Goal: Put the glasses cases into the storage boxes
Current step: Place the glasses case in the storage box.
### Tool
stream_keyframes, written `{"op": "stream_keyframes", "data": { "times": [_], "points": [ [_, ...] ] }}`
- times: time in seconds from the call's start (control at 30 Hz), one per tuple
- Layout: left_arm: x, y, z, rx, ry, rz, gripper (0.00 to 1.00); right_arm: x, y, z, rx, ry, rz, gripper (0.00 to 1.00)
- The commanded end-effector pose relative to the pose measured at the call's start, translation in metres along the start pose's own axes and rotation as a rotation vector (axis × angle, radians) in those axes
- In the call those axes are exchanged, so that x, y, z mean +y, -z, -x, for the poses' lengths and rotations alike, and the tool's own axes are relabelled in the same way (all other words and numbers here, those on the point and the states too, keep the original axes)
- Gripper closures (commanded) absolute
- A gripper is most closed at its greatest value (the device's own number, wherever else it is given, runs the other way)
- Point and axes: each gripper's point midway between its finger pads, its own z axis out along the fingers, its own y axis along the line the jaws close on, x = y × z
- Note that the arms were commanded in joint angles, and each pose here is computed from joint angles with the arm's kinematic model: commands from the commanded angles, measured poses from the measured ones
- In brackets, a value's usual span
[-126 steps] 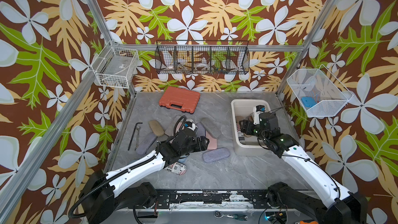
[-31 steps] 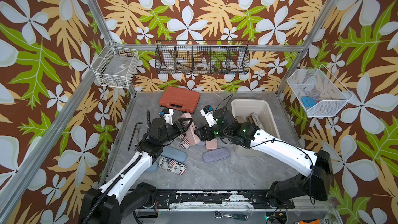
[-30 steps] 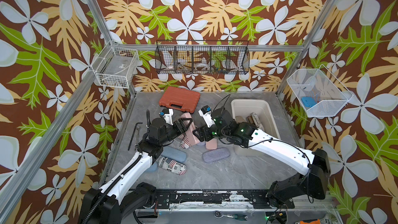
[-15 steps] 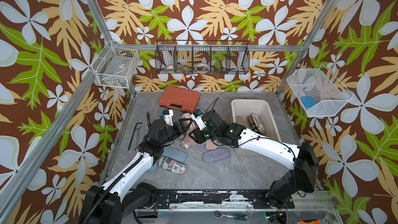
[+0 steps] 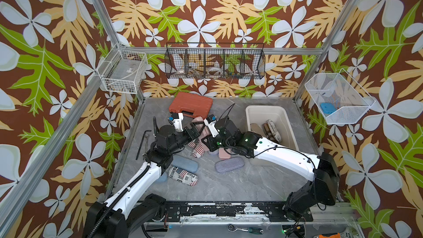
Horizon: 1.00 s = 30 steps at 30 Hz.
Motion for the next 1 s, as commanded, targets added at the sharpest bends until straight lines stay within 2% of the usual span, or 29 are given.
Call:
{"op": "stream_keyframes", "data": {
  "times": [0.0,0.23,0.37,0.47,0.6,0.7,0.87,0.97],
  "points": [
    [-0.004,0.011,0.023,-0.087,-0.088,0.049,0.00,0.009,0.000,0.007,-0.029,-0.026,0.043,0.82],
    [0.006,0.062,0.059,-0.317,-0.123,0.212,0.00,-0.012,0.010,0.018,-0.028,-0.077,0.018,0.83],
    [0.018,0.100,0.064,-0.479,-0.107,0.247,0.00,-0.037,0.034,0.027,-0.038,-0.084,-0.038,0.83],
    [0.032,0.120,0.056,-0.541,-0.092,0.257,0.00,-0.072,0.068,0.038,-0.073,-0.108,-0.128,0.82],
    [0.048,0.119,0.030,-0.497,-0.038,0.203,0.00,-0.120,0.122,0.042,-0.122,-0.154,-0.243,0.82],
    [0.060,0.109,0.008,-0.426,0.008,0.146,0.00,-0.160,0.150,0.025,-0.119,-0.215,-0.336,0.81],
    [0.084,0.094,-0.025,-0.317,0.153,0.106,0.01,-0.220,0.181,-0.019,-0.059,-0.333,-0.483,0.80],
    [0.095,0.084,-0.049,-0.243,0.245,0.028,0.07,-0.237,0.181,-0.043,-0.022,-0.398,-0.478,0.80]
  ]
}}
